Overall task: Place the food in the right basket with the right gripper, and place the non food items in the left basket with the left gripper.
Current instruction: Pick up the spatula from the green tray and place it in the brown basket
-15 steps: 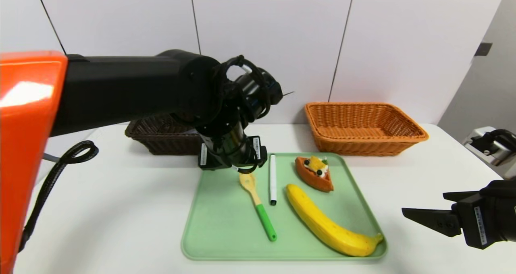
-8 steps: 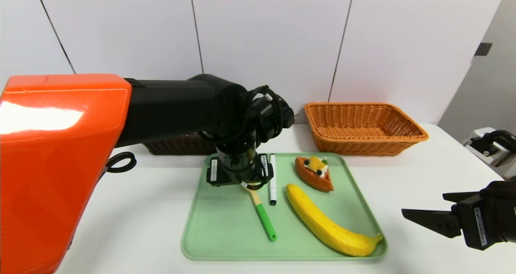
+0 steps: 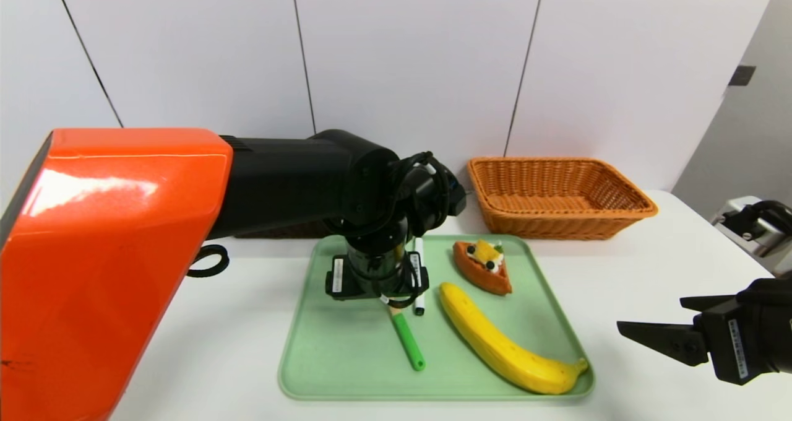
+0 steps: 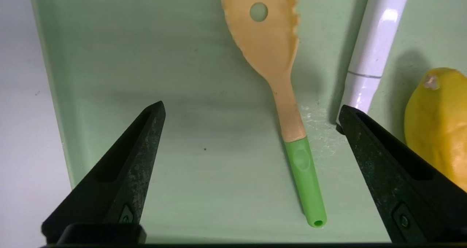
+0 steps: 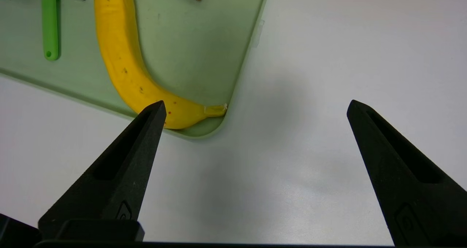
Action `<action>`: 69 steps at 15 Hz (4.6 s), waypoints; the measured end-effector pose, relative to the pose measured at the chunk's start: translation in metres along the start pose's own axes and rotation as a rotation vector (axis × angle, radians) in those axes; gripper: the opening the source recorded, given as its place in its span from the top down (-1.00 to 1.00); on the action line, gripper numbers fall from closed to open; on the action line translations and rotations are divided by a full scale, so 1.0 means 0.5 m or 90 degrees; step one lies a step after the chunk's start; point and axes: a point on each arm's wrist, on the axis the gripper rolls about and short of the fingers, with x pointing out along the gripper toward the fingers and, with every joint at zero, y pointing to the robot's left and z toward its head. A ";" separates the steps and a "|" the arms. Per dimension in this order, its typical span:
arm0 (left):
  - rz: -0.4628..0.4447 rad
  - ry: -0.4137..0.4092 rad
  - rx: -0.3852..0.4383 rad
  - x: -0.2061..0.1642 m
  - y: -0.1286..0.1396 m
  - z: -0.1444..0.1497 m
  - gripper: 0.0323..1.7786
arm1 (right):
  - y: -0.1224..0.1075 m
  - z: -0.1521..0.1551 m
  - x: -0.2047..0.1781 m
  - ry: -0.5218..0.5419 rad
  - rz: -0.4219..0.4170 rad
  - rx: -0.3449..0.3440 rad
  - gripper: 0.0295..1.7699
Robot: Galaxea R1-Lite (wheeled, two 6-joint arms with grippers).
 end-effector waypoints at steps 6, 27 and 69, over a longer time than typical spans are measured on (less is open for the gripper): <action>0.025 0.024 -0.001 0.020 0.004 -0.014 -0.90 | 0.000 0.000 0.000 0.000 0.001 0.000 -0.93; 0.025 0.017 0.003 0.013 0.005 -0.012 0.95 | 0.000 0.001 0.000 -0.002 0.001 -0.002 -0.93; 0.169 -0.318 0.609 0.039 0.314 0.340 0.95 | -0.002 -0.015 0.000 0.009 -0.015 -0.001 -0.93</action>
